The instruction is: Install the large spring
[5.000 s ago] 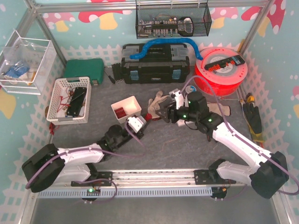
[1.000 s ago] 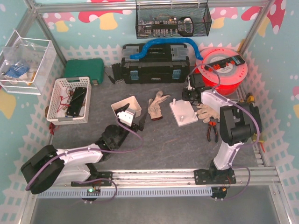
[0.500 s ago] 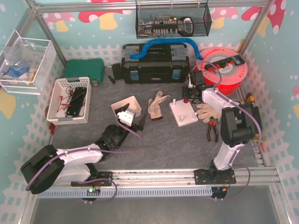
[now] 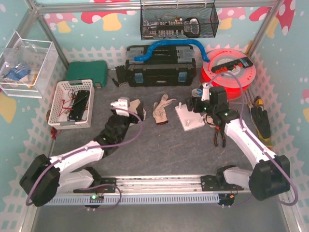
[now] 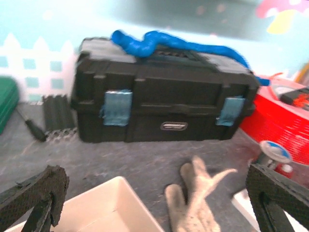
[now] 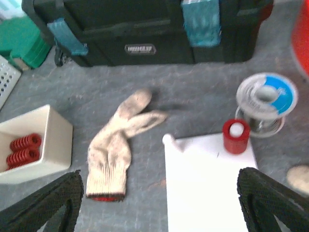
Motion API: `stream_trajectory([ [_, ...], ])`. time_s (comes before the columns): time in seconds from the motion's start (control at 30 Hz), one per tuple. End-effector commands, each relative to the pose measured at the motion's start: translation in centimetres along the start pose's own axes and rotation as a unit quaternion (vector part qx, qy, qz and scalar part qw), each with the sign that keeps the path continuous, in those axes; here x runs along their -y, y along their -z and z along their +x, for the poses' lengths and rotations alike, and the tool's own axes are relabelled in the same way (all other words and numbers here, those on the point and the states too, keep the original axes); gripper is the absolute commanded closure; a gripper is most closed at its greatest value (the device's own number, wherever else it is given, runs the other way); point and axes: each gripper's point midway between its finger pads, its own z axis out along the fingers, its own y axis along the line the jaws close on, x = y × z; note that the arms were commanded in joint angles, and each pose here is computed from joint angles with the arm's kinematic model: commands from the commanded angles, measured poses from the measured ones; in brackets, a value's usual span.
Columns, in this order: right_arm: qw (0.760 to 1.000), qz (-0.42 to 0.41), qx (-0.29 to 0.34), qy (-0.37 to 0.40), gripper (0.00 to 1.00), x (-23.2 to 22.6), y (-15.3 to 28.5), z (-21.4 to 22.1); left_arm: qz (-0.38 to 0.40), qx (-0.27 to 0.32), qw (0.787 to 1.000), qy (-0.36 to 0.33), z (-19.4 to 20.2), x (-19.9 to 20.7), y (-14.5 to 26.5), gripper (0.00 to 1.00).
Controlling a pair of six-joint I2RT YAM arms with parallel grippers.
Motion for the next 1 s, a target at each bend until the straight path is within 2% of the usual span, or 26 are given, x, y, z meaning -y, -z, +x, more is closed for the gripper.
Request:
stream_trajectory([
  [0.0,1.0,-0.025,-0.006,0.001,0.12,-0.5,-0.5,3.0,-0.013,-0.107,0.988,0.108,3.2,-2.7,-1.1,0.01],
  [0.07,1.0,-0.02,-0.017,-0.002,0.11,-0.1,-0.8,4.3,-0.036,-0.136,0.983,0.121,3.8,-3.9,-1.5,0.02],
  [0.2,1.0,-0.017,-0.014,-0.007,0.08,0.3,-1.0,5.3,-0.068,-0.167,0.978,0.104,3.9,-5.2,-2.2,0.05],
  [0.33,0.999,-0.041,0.013,-0.004,0.08,-0.8,-0.9,4.7,-0.086,-0.192,0.972,0.105,3.2,-6.3,-3.1,0.21],
  [0.43,0.999,-0.034,0.031,0.002,0.08,-0.6,-0.6,4.6,-0.115,-0.23,0.96,0.11,4.5,-8.1,-3.2,0.36],
  [0.57,0.996,-0.045,0.073,0.008,0.08,-1.3,0.2,4.4,-0.136,-0.273,0.945,0.115,5.4,-10.5,-3.5,0.47],
  [0.73,0.994,-0.047,0.096,0.032,0.08,-2.5,0.4,4.0,-0.149,-0.311,0.935,0.081,5.6,-11.1,-3.6,0.57],
  [0.83,0.994,-0.031,0.098,0.049,0.08,-2.8,0.4,4.0,-0.088,-0.354,0.931,0.024,6.5,-9.5,-4.1,0.57],
  [0.97,0.994,-0.029,0.09,0.049,0.08,-3.0,0.2,4.4,-0.094,-0.359,0.922,-0.111,5.7,-10.4,-4.9,0.63],
])
